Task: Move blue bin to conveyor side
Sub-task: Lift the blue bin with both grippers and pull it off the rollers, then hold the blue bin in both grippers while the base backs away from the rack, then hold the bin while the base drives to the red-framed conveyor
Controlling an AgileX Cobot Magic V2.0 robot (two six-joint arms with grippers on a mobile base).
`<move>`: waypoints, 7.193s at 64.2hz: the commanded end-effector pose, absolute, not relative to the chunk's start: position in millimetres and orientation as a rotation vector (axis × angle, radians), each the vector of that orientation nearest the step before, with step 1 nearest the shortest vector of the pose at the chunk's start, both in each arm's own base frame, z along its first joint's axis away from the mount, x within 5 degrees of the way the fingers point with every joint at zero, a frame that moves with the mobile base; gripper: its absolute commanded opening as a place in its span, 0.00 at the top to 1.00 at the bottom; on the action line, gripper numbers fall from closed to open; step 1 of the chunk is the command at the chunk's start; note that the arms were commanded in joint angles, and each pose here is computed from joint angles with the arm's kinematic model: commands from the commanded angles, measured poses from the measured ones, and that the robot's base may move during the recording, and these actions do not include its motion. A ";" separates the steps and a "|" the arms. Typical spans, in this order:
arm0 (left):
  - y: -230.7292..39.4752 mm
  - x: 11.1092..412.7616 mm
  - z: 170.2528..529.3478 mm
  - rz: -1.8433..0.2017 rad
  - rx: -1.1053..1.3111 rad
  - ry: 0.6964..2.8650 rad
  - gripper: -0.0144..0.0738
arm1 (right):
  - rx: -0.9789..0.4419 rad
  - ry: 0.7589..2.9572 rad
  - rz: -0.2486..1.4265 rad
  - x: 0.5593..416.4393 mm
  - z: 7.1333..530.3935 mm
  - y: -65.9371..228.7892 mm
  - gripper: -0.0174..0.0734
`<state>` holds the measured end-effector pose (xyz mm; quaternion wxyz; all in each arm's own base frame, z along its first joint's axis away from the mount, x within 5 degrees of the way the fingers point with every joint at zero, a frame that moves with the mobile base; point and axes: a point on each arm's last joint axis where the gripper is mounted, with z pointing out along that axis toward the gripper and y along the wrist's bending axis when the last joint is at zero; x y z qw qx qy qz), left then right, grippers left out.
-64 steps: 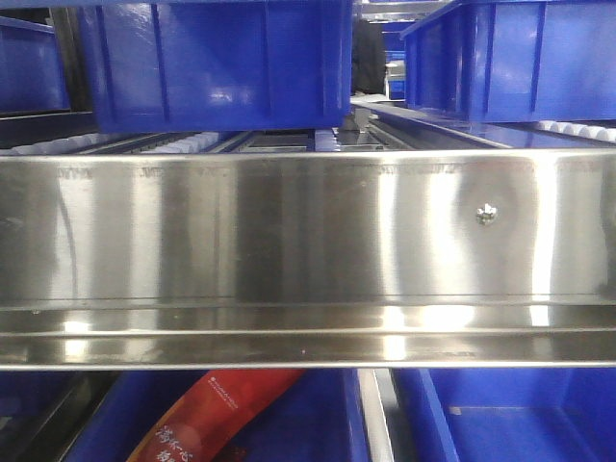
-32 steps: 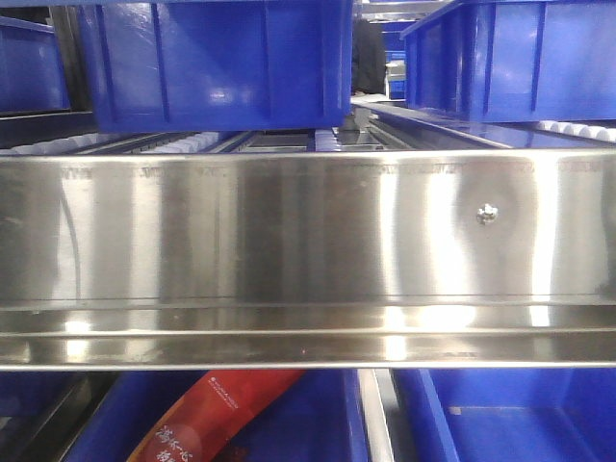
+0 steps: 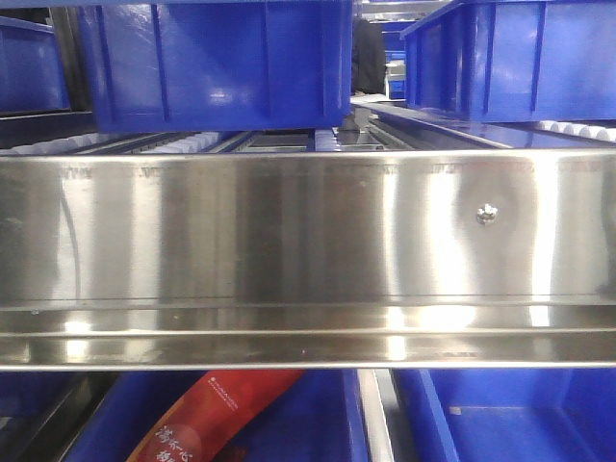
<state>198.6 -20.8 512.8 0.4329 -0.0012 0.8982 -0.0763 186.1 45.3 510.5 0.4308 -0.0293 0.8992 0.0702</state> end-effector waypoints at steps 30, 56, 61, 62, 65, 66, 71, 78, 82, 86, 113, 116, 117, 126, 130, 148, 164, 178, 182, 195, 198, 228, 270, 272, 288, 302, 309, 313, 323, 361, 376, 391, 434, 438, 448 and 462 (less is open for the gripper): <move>-19.1 191.4 527.2 -0.166 0.017 2.117 0.86 | -0.064 2.110 0.120 181.3 525.1 38.0 0.91; -19.1 191.4 527.2 -0.166 0.017 2.117 0.86 | -0.064 2.110 0.120 181.3 525.1 38.0 0.91; -19.1 191.4 527.2 -0.166 0.017 2.117 0.86 | -0.064 2.110 0.120 181.3 525.1 38.0 0.91; -19.1 191.4 527.2 -0.166 0.017 2.117 0.86 | -0.064 2.110 0.120 181.3 525.1 38.0 0.91; -19.1 191.4 527.2 -0.166 0.017 2.117 0.86 | -0.064 2.110 0.120 181.3 525.1 38.0 0.91; -19.1 191.4 527.2 -0.166 0.017 2.117 0.86 | -0.064 2.110 0.120 181.3 525.1 38.0 0.91; -19.1 191.4 527.2 -0.166 0.017 2.117 0.86 | -0.064 2.110 0.120 181.3 525.1 38.0 0.91; -19.1 191.4 527.2 -0.166 0.017 2.117 0.86 | -0.064 2.110 0.120 181.3 525.1 38.0 0.91; -19.1 191.4 527.2 -0.166 0.017 2.117 0.86 | -0.064 2.110 0.120 181.3 525.1 38.0 0.91; -19.1 191.4 527.2 -0.166 0.017 2.117 0.86 | -0.064 2.110 0.120 181.3 525.1 38.0 0.91; -19.1 191.4 527.2 -0.166 0.017 2.117 0.86 | -0.064 2.110 0.120 181.3 525.1 38.0 0.91; -19.1 191.4 527.2 -0.166 0.017 2.117 0.86 | -0.064 2.112 0.120 182.2 524.6 38.2 0.91; -19.1 191.4 527.2 -0.166 0.017 2.117 0.86 | -0.064 2.112 0.120 182.2 524.6 38.2 0.91; -19.1 191.4 527.2 -0.166 0.017 2.117 0.86 | -0.064 2.112 0.120 182.2 524.6 38.2 0.91; -19.1 191.4 527.2 -0.166 0.017 2.117 0.86 | -0.064 2.112 0.120 182.2 524.6 38.2 0.91; -19.1 191.4 527.2 -0.166 0.017 2.117 0.86 | -0.064 2.112 0.120 182.2 524.6 38.2 0.91; -19.1 191.4 527.2 -0.166 0.017 2.117 0.86 | -0.064 2.112 0.120 182.2 524.6 38.2 0.91; -19.1 191.4 527.2 -0.166 0.017 2.117 0.86 | -0.064 2.112 0.120 182.2 524.6 38.2 0.91; -19.1 191.4 527.2 -0.166 0.017 2.117 0.86 | -0.064 2.112 0.120 182.2 524.6 38.2 0.91; -19.1 191.4 527.2 -0.166 0.017 2.117 0.86 | -0.064 2.112 0.120 182.2 524.6 38.2 0.91; -19.1 191.4 527.2 -0.166 0.017 2.117 0.86 | -0.064 2.112 0.120 182.2 524.6 38.2 0.91; -19.1 191.4 527.2 -0.166 0.017 2.117 0.86 | -0.064 2.112 0.120 182.2 524.6 38.2 0.91; -19.1 191.4 527.2 -0.166 0.017 2.117 0.86 | -0.064 2.112 0.120 182.2 524.6 38.2 0.91; -19.1 191.4 527.2 -0.166 0.017 2.117 0.86 | -0.064 2.112 0.120 182.2 524.6 38.2 0.91; -19.1 191.4 527.2 -0.166 0.017 2.117 0.86 | -0.064 2.112 0.120 182.2 524.6 38.2 0.91; -19.1 191.4 527.2 -0.166 0.017 2.117 0.86 | -0.064 2.112 0.120 182.2 524.6 38.2 0.91; -19.1 191.4 527.2 -0.166 0.017 2.117 0.86 | -0.064 2.112 0.120 182.2 524.6 38.2 0.91; -19.1 191.4 527.2 -0.166 0.017 2.117 0.86 | -0.064 2.112 0.120 182.2 524.6 38.2 0.91; -19.1 191.4 527.2 -0.166 0.017 2.117 0.86 | -0.064 2.112 0.120 182.2 524.6 38.2 0.91; -19.1 191.4 527.2 -0.166 0.017 2.117 0.86 | -0.066 2.093 0.124 184.9 525.7 39.0 0.91; -19.1 191.4 527.2 -0.166 0.017 2.117 0.86 | -0.066 2.093 0.124 184.9 525.7 39.0 0.91; -19.1 191.4 527.2 -0.166 0.017 2.117 0.86 | -0.066 2.093 0.124 184.9 525.7 39.0 0.91; -17.6 191.5 527.2 -0.145 0.013 2.117 0.86 | -0.066 2.093 0.124 184.9 525.7 39.0 0.91; -17.5 191.6 527.2 -0.143 0.013 2.117 0.86 | -0.066 2.093 0.124 184.9 525.7 39.0 0.91; -17.3 191.6 527.1 -0.140 0.012 2.117 0.86 | -0.066 2.093 0.124 184.9 525.7 39.0 0.91; -17.1 191.6 527.1 -0.138 0.012 2.117 0.86 | -0.066 2.093 0.124 184.9 525.7 39.0 0.91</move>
